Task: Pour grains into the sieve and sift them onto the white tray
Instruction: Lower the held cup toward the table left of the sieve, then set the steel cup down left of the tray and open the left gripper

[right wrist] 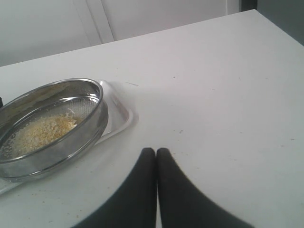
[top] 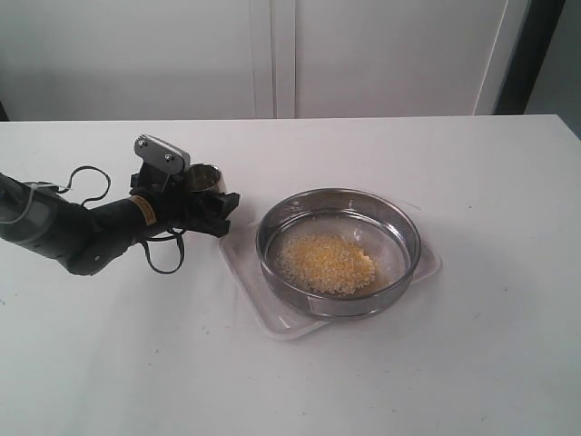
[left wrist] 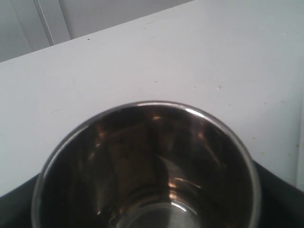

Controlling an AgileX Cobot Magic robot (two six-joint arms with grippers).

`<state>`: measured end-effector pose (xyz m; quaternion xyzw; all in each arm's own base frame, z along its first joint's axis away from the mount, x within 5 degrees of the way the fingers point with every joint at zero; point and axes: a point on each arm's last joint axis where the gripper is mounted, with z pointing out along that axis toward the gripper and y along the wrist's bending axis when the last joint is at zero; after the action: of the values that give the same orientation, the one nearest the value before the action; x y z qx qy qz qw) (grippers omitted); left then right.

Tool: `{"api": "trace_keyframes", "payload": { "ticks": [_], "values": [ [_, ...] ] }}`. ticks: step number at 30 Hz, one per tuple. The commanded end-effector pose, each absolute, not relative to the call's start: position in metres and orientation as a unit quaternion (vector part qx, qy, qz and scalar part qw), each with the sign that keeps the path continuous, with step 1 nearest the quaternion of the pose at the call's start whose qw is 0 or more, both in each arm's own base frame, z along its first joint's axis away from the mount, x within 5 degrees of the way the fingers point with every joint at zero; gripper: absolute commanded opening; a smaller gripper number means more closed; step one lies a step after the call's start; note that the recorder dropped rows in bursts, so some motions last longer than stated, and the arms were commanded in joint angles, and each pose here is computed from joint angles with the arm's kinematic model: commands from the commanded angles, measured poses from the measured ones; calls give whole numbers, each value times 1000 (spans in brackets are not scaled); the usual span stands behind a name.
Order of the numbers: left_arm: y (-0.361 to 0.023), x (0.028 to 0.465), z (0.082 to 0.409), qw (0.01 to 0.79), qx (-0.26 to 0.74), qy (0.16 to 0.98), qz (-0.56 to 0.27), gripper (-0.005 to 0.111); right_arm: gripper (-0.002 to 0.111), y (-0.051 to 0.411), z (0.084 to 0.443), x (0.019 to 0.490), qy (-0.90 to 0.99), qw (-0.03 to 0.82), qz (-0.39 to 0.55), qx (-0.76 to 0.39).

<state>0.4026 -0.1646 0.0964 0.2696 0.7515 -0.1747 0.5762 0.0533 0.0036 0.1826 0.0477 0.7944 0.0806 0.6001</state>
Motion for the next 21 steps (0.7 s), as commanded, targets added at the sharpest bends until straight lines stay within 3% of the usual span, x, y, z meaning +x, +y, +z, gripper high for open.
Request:
{"api": "trace_keyframes", "payload": {
  "ticks": [1,6,21],
  "values": [
    [-168,402,96,574,274,750,-179,83,0,3,182,53,790,606,81,49],
    [-168,402,96,575,275,750,-178,106,0,3,182,53,790,606,81,49],
    [-167,403,107,586,278,742,-172,105,0,3,182,53,790,606,81,49]
  ]
}}
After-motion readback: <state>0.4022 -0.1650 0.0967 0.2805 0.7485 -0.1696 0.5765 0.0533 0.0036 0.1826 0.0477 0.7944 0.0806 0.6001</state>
